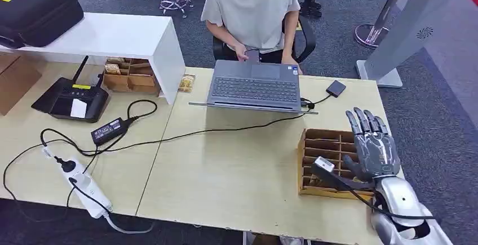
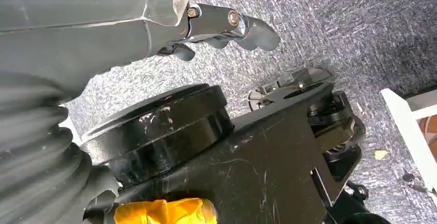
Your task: Pass the card to the sensor for recognition and then transmit it.
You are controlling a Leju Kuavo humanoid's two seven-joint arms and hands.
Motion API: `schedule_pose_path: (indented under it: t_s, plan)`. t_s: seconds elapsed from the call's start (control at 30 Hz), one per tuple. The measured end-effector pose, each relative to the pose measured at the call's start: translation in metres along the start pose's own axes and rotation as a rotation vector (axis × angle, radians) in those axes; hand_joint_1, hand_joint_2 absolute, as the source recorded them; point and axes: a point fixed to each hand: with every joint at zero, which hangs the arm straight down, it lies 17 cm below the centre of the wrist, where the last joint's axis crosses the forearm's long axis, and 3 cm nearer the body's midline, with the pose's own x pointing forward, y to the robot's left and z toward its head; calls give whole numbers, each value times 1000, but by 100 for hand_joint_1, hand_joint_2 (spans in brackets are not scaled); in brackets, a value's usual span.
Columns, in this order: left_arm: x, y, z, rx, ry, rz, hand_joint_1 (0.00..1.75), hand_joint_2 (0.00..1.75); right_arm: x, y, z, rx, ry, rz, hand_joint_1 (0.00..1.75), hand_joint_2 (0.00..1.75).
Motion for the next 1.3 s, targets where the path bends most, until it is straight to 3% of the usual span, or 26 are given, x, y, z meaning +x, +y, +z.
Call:
schedule_pose_path:
  t_s: [1.13,1.17,1.2,1.3]
  plan:
    - [0,0,0,0,1,-11,0,175,-9,16,-4,46,23,21,0,175]
    - [0,0,0,0,1,-12,0,175,-12,18,-4,48,30,24,44,175]
    - [0,0,0,0,1,-13,0,175,-14,19,-4,50,35,26,175,175]
    - [0,0,0,0,1,-15,0,175,-16,21,-3,54,39,36,175,175]
